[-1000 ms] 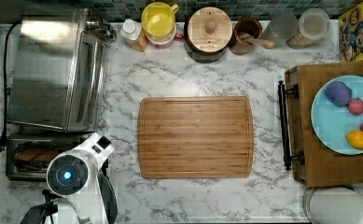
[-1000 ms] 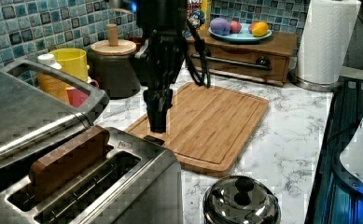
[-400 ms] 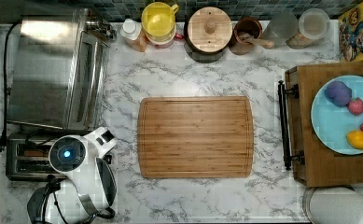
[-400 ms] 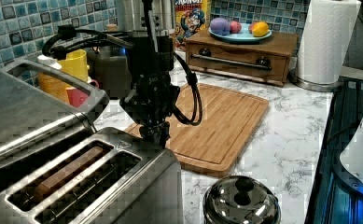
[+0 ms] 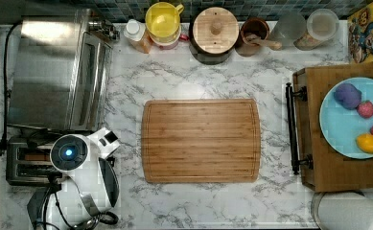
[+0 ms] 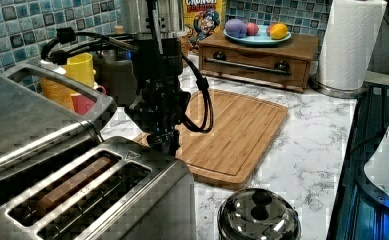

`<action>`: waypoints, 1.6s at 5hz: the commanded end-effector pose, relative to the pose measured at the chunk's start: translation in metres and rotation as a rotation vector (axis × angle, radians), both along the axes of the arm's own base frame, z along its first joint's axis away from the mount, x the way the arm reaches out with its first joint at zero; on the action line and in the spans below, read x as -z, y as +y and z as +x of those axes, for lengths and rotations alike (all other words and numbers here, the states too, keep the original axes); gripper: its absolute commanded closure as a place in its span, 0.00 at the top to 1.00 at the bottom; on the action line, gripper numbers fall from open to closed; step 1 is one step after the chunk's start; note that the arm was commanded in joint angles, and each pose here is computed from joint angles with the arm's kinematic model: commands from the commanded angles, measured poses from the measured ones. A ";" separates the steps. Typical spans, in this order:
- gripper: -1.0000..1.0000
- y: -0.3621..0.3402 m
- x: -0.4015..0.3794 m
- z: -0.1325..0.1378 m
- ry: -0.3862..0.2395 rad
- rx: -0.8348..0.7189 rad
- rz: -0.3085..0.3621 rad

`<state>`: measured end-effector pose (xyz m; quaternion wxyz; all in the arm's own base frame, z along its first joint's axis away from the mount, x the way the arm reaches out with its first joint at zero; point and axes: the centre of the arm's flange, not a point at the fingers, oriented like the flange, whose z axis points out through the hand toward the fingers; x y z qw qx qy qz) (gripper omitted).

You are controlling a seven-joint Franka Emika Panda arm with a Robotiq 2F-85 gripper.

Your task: Turn on the toaster.

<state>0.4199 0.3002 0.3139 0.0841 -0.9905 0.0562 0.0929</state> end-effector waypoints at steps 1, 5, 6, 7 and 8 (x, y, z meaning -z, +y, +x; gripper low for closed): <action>0.00 -0.048 0.100 0.012 0.144 0.088 -0.098; 0.00 -0.097 0.157 -0.040 0.163 0.041 -0.193; 0.00 -0.097 0.157 -0.040 0.163 0.041 -0.193; 0.00 -0.097 0.157 -0.040 0.163 0.041 -0.193; 0.00 -0.097 0.157 -0.040 0.163 0.041 -0.193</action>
